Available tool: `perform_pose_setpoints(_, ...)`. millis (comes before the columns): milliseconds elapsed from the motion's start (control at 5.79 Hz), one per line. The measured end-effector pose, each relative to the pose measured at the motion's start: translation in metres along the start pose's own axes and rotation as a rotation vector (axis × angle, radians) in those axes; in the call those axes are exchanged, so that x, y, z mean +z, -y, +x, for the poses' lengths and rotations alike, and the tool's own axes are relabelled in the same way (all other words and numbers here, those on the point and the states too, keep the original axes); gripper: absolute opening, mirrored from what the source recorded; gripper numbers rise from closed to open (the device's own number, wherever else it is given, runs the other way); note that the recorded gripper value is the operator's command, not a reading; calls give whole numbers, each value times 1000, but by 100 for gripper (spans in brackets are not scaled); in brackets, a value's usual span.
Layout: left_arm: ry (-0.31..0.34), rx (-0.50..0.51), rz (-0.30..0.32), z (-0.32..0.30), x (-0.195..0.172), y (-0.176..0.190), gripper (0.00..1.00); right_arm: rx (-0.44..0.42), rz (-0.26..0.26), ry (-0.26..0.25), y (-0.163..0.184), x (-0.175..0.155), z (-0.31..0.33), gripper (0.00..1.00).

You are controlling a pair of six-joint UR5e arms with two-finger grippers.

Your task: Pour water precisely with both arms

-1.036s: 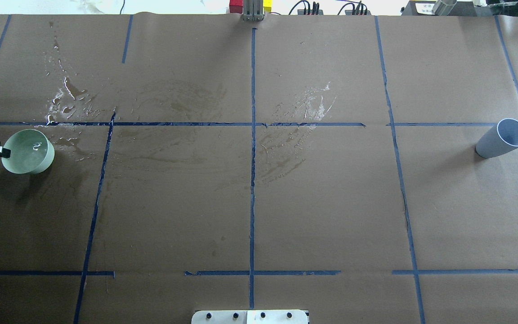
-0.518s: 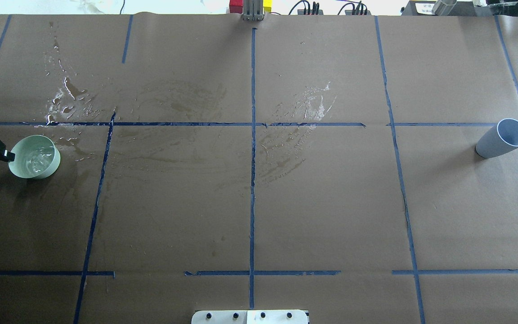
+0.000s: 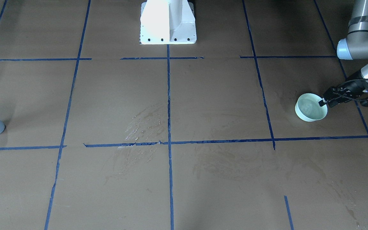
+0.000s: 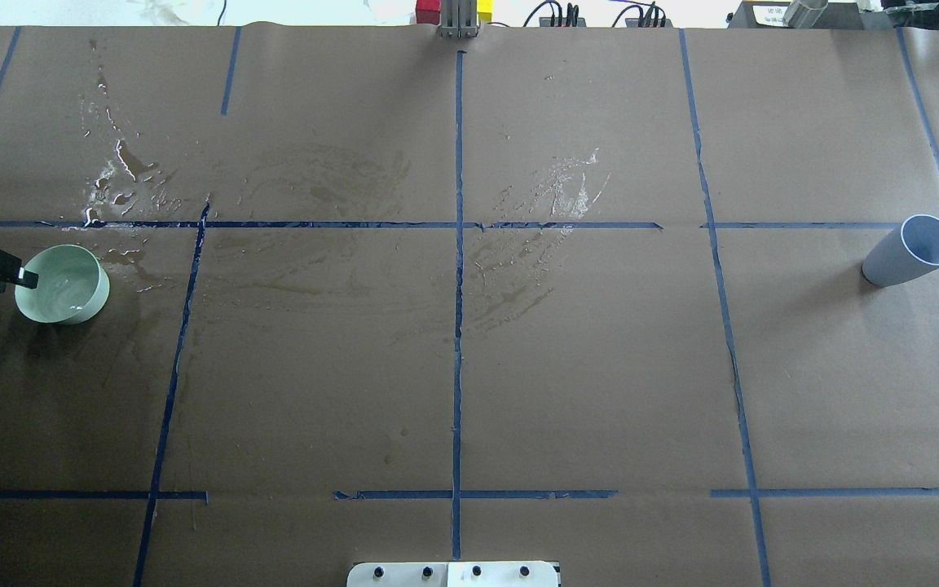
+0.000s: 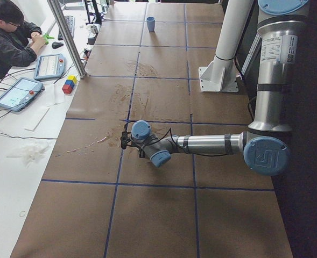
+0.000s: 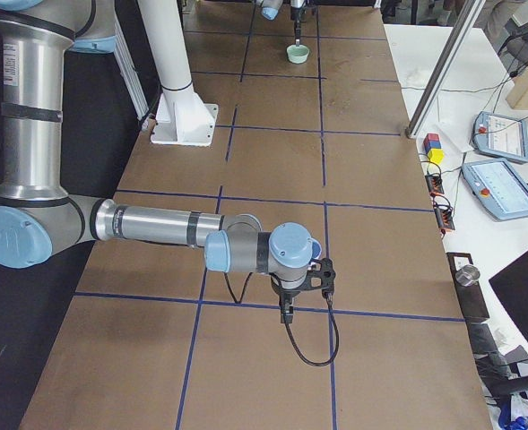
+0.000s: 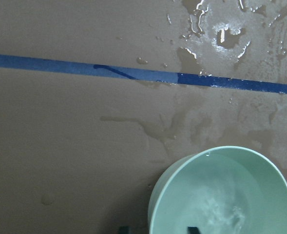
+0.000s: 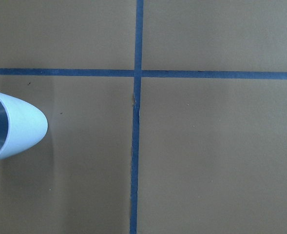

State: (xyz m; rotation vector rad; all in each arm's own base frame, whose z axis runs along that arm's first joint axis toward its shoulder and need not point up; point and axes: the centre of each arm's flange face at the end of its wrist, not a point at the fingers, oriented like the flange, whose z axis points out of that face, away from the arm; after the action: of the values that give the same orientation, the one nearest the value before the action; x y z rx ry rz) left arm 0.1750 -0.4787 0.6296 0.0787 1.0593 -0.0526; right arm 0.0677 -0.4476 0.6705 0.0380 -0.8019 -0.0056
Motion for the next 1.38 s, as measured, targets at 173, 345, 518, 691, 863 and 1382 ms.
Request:
perform_pose_setpoints(173,4,43,7,-5,-4,1,100,0,0,0,0,0,0,100)
perform_pose_setpoints(345,30,102,18,-23,-17,5,100,-1,1,0,0,0,0,100)
perform_pose_setpoints(518,83,162,21,-51,-40,15,100,-2,2,-1,1,0,0,100)
perform_pose_setpoints(691,140,210,-1,-79,-66,25,100,-3,3,-2,1,-1,-1,100)
perform_pose_setpoints(863,186,224,-43,-99,-96,31,100,-4,3,-3,1,-1,-1,100)
perform_pose_setpoints(1382,232,122,-110,-108,-192,27,100,-5,4,-5,1,-1,-1,100)
